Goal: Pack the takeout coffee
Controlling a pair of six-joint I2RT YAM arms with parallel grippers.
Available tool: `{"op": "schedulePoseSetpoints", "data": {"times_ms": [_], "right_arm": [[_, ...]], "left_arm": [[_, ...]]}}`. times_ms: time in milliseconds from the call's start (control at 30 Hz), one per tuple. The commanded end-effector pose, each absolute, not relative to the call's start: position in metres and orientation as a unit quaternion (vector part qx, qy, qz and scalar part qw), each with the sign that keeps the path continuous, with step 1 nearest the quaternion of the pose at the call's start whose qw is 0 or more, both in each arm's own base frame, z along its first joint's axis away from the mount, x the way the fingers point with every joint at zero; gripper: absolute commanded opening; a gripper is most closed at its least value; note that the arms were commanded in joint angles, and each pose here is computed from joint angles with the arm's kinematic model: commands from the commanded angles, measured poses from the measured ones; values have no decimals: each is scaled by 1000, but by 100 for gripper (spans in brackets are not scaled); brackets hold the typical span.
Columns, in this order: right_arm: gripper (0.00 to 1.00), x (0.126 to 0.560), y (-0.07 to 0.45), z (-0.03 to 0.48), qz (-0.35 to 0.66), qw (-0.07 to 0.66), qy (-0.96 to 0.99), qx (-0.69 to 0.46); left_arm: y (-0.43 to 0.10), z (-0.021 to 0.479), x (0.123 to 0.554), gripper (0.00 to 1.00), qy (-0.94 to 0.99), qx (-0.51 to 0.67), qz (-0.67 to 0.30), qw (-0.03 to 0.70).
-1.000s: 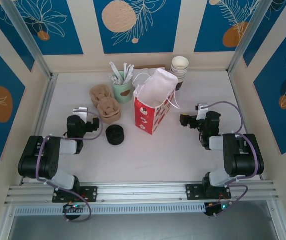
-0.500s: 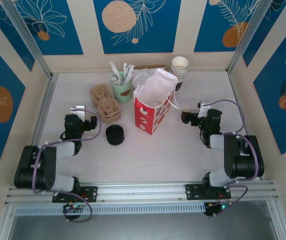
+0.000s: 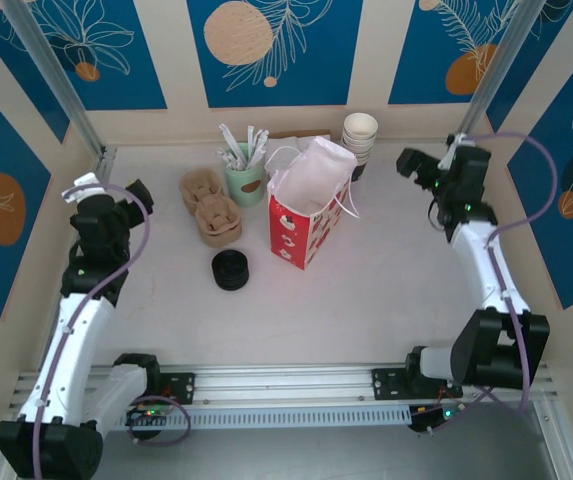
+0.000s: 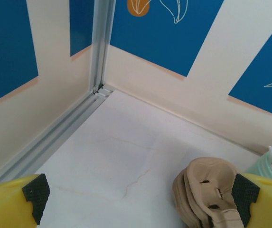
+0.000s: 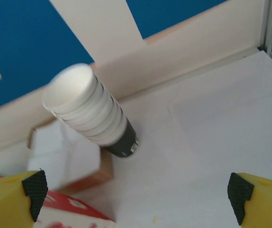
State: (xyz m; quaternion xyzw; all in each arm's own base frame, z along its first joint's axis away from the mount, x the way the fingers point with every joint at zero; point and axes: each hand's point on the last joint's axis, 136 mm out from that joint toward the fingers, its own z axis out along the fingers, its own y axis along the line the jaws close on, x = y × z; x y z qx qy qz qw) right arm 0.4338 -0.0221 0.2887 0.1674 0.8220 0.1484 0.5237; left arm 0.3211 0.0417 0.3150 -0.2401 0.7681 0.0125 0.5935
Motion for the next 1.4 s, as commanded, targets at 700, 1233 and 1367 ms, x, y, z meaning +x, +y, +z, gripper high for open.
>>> {"op": "schedulePoseSetpoints", "data": {"times_ms": [700,1233,1367], "right_arm": [[59,579,46,248,132,361,905,184],[46,603,45,240,135,370,901,182],[43,606,45,238,135,370,902,178]], "left_arm": [[-42,320,292,100,863,-110,-164,464],[-43,320,296,100,864,-115,-168,461],[-44,320,297,100,863,-117,-173,461]]}}
